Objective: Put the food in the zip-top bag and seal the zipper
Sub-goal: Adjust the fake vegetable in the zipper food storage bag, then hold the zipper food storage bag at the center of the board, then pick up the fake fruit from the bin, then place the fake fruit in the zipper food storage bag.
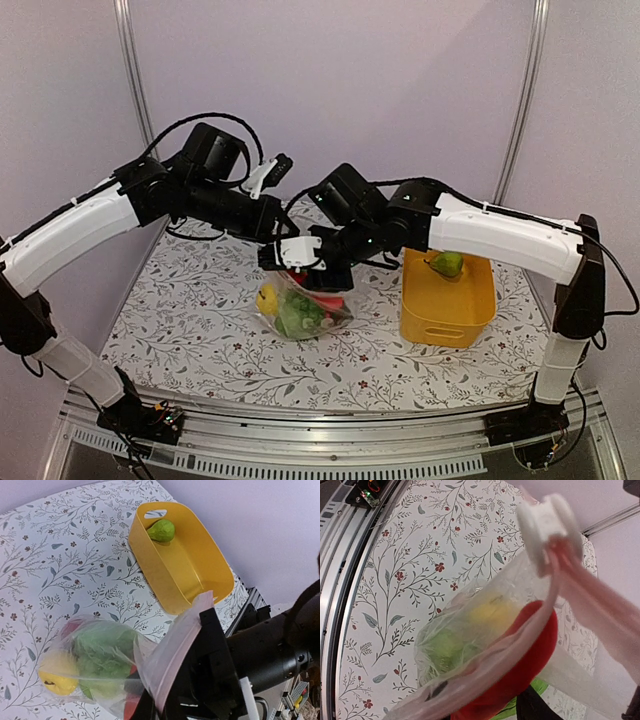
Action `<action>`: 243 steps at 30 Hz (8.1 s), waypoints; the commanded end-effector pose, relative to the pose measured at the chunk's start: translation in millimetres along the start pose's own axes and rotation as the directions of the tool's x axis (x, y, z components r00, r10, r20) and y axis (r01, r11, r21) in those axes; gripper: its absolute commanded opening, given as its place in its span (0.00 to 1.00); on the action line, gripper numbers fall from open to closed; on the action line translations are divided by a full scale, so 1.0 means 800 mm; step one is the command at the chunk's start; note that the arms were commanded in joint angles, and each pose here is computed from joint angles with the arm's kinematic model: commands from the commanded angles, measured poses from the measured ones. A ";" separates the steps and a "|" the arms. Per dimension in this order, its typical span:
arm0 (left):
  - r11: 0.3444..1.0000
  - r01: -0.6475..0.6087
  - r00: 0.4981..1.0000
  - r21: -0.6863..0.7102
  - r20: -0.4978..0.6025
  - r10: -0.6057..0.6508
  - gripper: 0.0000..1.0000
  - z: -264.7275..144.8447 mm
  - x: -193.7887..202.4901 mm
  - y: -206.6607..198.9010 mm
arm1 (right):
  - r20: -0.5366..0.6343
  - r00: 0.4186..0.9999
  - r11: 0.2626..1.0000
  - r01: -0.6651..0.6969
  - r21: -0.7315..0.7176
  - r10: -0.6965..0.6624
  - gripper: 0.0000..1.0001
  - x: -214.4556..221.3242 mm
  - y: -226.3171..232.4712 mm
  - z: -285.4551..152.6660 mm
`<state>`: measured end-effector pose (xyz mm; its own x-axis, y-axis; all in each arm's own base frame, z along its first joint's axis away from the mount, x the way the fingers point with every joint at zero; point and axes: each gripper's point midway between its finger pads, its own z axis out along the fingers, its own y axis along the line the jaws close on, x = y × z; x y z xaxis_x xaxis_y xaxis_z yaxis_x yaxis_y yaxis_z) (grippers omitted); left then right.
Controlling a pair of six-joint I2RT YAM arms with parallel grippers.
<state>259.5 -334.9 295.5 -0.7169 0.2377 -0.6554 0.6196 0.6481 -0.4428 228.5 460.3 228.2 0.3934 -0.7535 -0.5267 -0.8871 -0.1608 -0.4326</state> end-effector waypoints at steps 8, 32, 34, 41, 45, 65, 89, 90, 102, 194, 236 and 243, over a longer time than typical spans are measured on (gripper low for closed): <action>1.000 -0.025 0.988 0.009 0.154 0.024 0.24 -0.045 -0.028 -0.004 | 0.048 0.998 0.999 -0.051 -0.006 0.051 0.27 -0.007 0.003 0.019; 0.961 -0.275 0.898 0.006 0.358 0.255 0.51 -0.103 0.132 0.021 | -0.035 0.999 0.998 -0.021 -0.054 0.019 0.28 0.029 0.017 0.043; 0.946 -0.325 0.896 0.000 0.321 0.308 0.53 -0.085 0.140 0.015 | -0.029 0.999 0.998 -0.035 -0.048 0.034 0.28 0.029 0.013 0.039; 0.898 -0.419 0.853 -0.133 0.282 0.440 0.52 -0.042 0.136 0.020 | -0.022 0.997 0.996 -0.076 -0.036 0.075 0.29 0.032 0.002 0.031; 0.876 -0.437 0.820 -0.205 0.309 0.482 0.44 -0.044 0.119 0.026 | -0.022 0.997 0.996 -0.074 -0.055 0.072 0.30 0.034 0.007 0.033; 0.834 -0.492 0.744 -0.250 0.376 0.552 0.04 -0.052 0.086 0.011 | 0.068 0.991 0.991 -0.111 -0.072 0.116 0.56 0.006 -0.004 -0.001; 0.824 -0.484 0.742 -0.294 0.361 0.564 0.03 -0.022 0.080 0.029 | 0.092 0.972 0.973 -0.207 -0.104 0.216 0.56 0.010 -0.023 -0.015; 0.824 -0.482 0.740 -0.297 0.365 0.565 0.01 -0.024 0.078 0.030 | 0.093 0.972 0.973 -0.206 -0.103 0.216 0.57 0.009 -0.022 -0.020; 0.820 -0.469 0.732 -0.328 0.376 0.569 0.00 -0.040 0.067 0.032 | 0.103 0.942 0.936 -0.331 0.116 0.320 0.61 0.083 -0.084 -0.153; 0.831 -0.448 0.747 -0.328 0.374 0.550 0.00 -0.033 0.071 0.040 | -0.154 0.584 0.597 -0.722 0.351 0.797 0.58 0.405 -0.087 -0.175; 0.834 -0.469 0.759 -0.291 0.349 0.549 0.00 -0.035 0.052 0.021 | 0.025 0.945 0.932 -0.318 -0.174 0.327 0.56 0.083 -0.038 -0.068; 0.837 -0.471 0.764 -0.278 0.345 0.544 0.00 -0.028 0.054 0.020 | 0.051 0.923 0.906 -0.363 -0.219 0.382 0.57 0.057 -0.038 -0.044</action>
<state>228.5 -297.9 269.3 -0.1041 0.3155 -0.9432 0.7695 0.6263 0.1246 259.7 394.0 247.7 0.0875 -0.7305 -0.6772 -0.9954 -0.0382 -0.0874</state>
